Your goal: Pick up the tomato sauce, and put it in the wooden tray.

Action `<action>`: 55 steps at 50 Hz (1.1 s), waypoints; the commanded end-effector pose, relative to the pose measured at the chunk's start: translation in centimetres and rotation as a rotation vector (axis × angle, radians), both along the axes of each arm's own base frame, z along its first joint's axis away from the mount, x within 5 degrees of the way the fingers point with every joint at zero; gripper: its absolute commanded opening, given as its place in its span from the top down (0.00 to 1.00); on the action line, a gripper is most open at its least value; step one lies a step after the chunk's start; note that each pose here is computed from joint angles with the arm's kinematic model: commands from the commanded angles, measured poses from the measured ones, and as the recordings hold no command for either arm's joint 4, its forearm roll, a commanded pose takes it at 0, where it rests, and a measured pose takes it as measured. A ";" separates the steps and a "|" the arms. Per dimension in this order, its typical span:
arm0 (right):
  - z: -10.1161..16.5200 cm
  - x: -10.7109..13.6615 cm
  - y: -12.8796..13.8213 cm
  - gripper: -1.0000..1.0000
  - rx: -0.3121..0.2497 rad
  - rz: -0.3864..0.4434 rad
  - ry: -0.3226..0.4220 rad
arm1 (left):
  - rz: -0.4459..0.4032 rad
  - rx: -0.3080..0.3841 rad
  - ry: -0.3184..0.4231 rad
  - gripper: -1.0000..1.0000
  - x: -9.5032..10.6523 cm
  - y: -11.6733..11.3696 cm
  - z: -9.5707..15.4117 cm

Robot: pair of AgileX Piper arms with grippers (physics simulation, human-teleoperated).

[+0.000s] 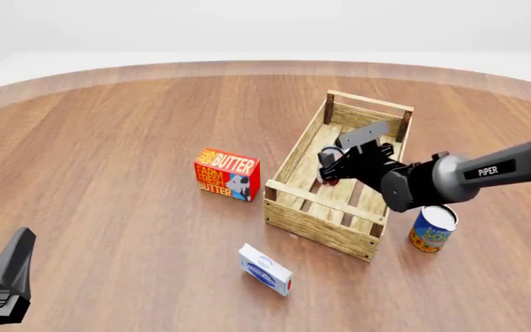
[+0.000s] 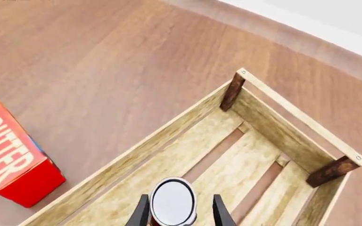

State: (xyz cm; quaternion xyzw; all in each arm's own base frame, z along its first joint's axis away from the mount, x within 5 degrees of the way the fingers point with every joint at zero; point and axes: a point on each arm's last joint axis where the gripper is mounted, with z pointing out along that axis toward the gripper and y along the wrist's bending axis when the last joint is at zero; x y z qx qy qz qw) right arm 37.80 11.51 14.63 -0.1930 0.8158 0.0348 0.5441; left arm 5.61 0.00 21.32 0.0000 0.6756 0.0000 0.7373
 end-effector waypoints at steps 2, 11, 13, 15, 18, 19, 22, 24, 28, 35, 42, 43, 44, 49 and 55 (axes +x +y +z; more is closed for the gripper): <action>0.7 -0.5 -0.1 0.00 0.008 -0.002 -0.012 | 0.000 0.000 0.000 0.00 0.0 0.0 0.0; 1.7 -1.3 -0.1 0.00 0.015 0.004 -0.028 | 0.000 0.000 0.000 0.00 0.0 0.0 0.0; 1.9 -1.6 -0.1 0.00 0.014 0.008 -0.030 | 0.000 0.000 0.000 0.00 0.0 0.0 0.0; 2.3 -1.7 -0.4 0.00 0.017 0.002 -0.037 | 0.000 0.000 0.000 0.00 0.0 0.0 0.0; 2.5 -2.1 -0.5 0.00 0.018 0.001 -0.040 | 0.000 0.000 0.000 0.00 0.0 0.0 0.0; 2.5 -2.1 -0.5 0.00 0.018 0.001 -0.040 | 0.000 0.000 0.000 0.00 0.0 0.0 0.0; 2.8 -2.4 -0.6 0.00 0.019 0.002 -0.046 | 0.000 0.000 0.000 0.00 0.0 0.0 0.0; 3.0 -2.6 -0.7 0.00 0.017 0.001 -0.049 | 0.000 0.000 0.000 0.00 0.0 0.0 0.0; 3.6 -3.1 -1.1 0.00 0.018 -0.004 -0.056 | 0.000 0.000 0.000 0.00 0.0 0.0 0.0; 4.1 -3.9 -1.4 0.00 0.022 -0.007 -0.063 | 0.000 0.000 0.000 0.00 0.0 0.0 0.0; 4.8 -5.0 -2.0 0.00 0.025 -0.015 -0.074 | 0.000 0.000 0.000 0.00 0.0 0.0 0.0; 5.0 -5.2 -2.1 0.00 0.028 -0.016 -0.076 | 0.000 0.000 0.000 0.00 0.0 0.0 0.0; 5.1 -5.3 -2.0 0.00 0.029 -0.015 -0.078 | 0.000 0.000 0.000 0.00 0.0 0.0 0.0; 5.2 -5.6 -2.2 0.00 0.030 -0.016 -0.079 | 0.000 0.000 0.000 0.00 0.0 0.0 0.0; 5.7 -6.7 -2.5 0.00 0.034 -0.018 -0.086 | 0.000 0.000 0.000 0.00 0.0 0.0 0.0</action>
